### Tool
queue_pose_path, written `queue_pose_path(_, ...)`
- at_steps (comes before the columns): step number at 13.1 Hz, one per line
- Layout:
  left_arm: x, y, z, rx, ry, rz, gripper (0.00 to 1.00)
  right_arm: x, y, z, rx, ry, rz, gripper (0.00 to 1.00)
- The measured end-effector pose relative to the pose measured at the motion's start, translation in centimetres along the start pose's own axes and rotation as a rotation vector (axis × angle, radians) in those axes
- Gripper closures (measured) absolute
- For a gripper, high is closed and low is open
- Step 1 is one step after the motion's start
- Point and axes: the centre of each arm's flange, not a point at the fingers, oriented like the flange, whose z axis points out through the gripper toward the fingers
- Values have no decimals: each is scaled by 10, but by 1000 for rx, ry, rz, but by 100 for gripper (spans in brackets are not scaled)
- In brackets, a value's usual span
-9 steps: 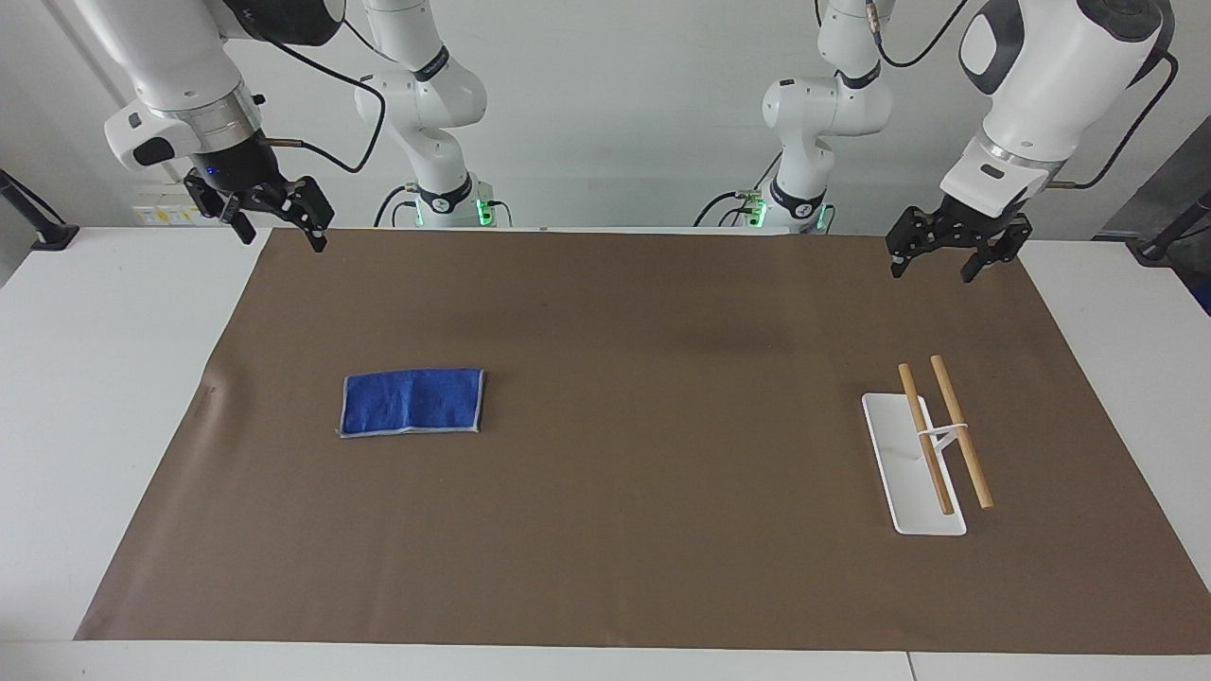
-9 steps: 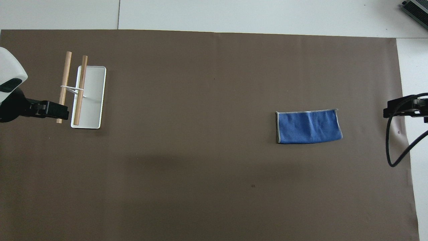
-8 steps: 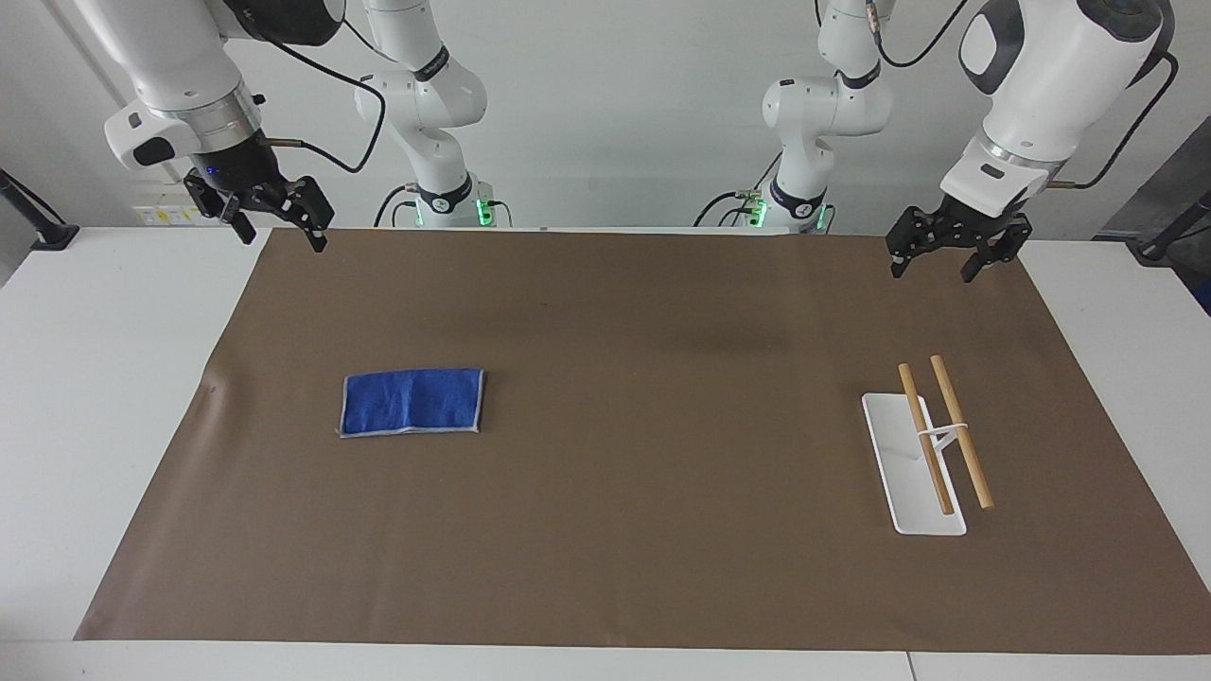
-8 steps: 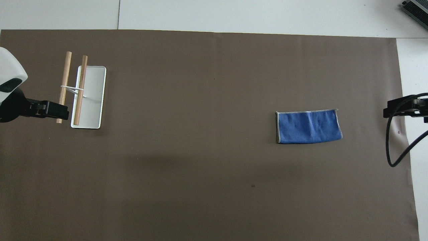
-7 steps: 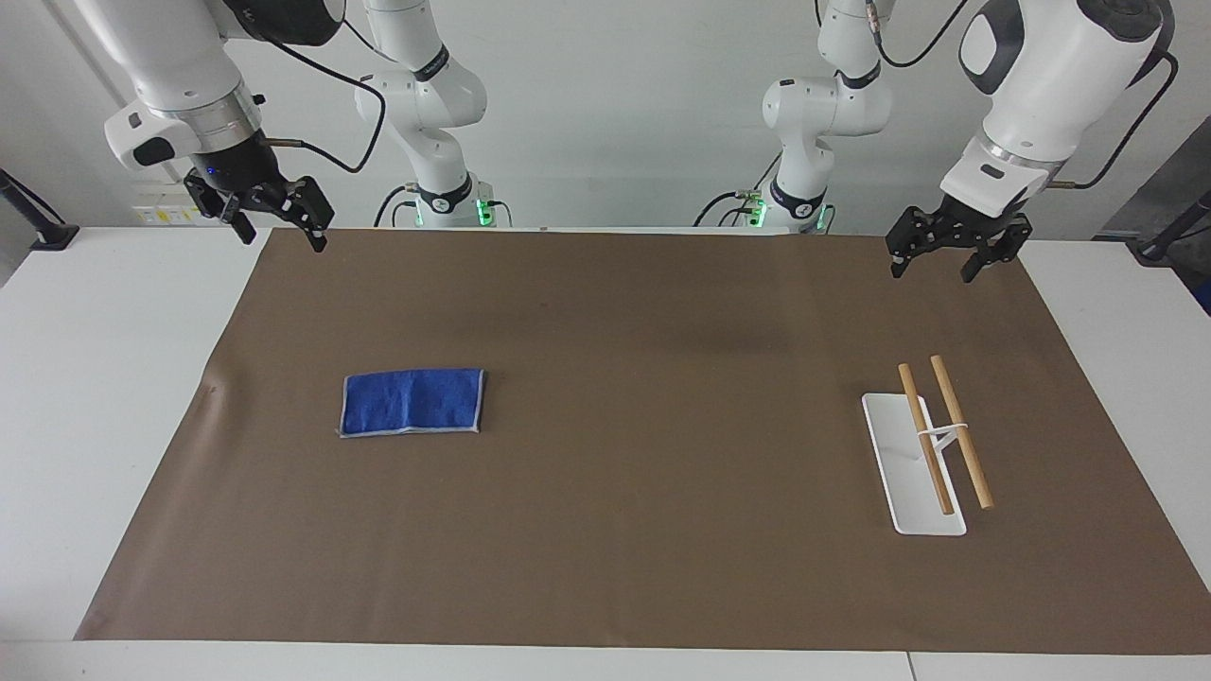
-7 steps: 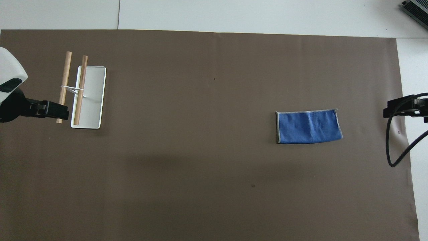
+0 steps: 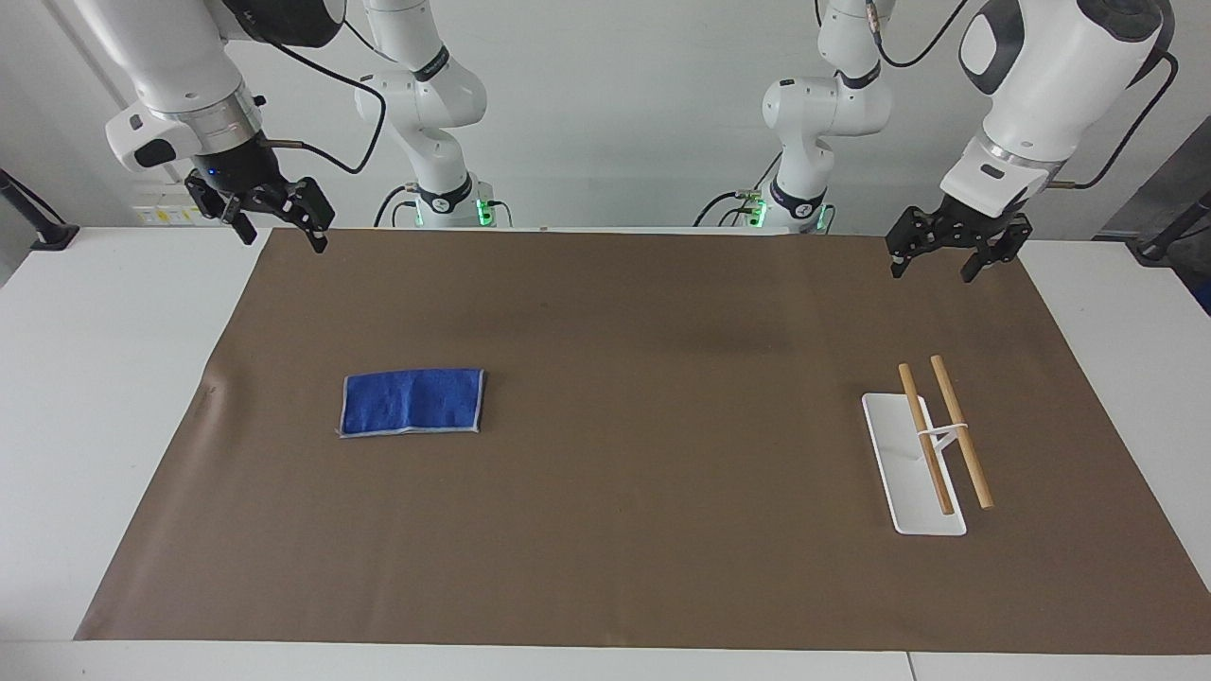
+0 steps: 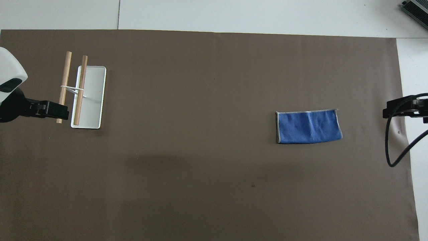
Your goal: Right arm passes towel to left arm to hang
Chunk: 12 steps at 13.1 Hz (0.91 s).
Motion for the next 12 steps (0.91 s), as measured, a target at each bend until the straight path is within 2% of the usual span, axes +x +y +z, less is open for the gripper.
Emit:
queue_pose_path(10, 0, 0, 0, 0, 0, 0, 0, 0, 0, 3, 0, -7, 0, 0)
queue_pose_path(12, 0, 0, 0, 0, 0, 0, 0, 2, -6, 7, 1, 12, -10, 0)
